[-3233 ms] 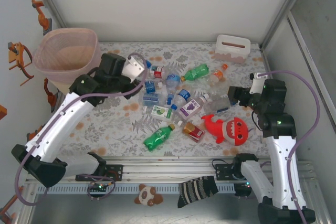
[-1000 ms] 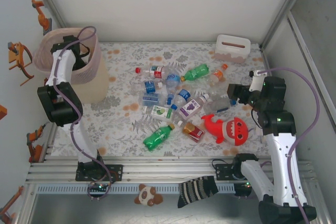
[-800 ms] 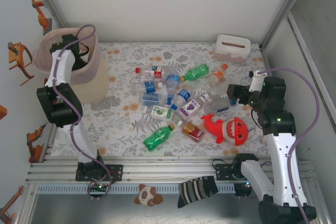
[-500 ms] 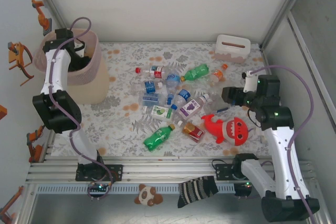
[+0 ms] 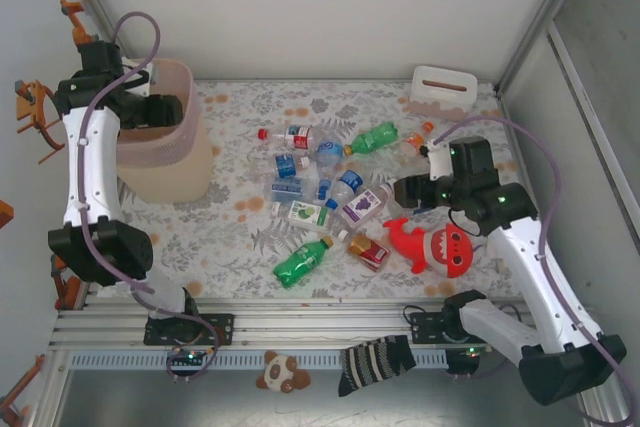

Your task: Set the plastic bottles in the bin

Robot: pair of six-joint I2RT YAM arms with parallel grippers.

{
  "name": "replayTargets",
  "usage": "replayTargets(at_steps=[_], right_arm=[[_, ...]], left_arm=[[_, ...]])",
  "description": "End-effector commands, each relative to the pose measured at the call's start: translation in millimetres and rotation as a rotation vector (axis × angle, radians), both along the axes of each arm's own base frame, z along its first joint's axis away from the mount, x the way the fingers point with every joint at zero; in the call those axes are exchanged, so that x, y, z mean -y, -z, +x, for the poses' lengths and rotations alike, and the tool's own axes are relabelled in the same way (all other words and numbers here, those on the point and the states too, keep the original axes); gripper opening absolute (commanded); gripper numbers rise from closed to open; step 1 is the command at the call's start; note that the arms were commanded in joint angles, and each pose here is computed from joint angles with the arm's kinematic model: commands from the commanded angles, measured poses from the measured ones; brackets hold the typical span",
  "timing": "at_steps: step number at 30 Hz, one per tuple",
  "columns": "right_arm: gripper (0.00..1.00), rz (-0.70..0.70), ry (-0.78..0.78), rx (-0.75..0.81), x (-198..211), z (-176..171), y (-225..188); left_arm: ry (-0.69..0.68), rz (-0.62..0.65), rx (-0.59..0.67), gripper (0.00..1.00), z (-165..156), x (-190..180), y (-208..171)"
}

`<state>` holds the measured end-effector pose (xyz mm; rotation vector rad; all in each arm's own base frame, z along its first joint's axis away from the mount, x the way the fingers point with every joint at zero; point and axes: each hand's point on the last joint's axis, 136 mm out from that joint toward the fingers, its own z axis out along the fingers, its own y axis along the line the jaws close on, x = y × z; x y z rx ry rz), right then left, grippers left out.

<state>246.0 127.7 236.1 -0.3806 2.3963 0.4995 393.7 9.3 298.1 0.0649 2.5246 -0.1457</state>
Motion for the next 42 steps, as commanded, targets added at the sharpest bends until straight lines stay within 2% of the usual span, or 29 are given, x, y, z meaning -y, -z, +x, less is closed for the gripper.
replayTargets(at_steps=[1,11,16,20,31,42], right_arm=[[0.76,-0.055,-0.025,-0.013,-5,-7,2],[0.76,-0.151,-0.100,-0.048,-35,-19,22],[0.76,-0.158,-0.126,-0.052,-50,-22,25],[0.75,-0.173,-0.118,-0.058,-56,-23,31],[0.74,-0.173,0.031,-0.060,-39,-20,37],[0.74,-0.125,0.125,-0.003,-27,-19,29]], left_arm=[[0.065,-0.037,0.010,0.73,-26,23,-15],[0.056,0.042,0.079,0.74,-50,18,-42],[0.136,0.021,0.140,0.73,-68,42,-62],[0.215,0.015,0.134,0.71,-91,70,-57],[0.483,0.041,0.019,0.69,-167,162,9],[0.619,0.055,-0.134,0.68,-217,232,98]])
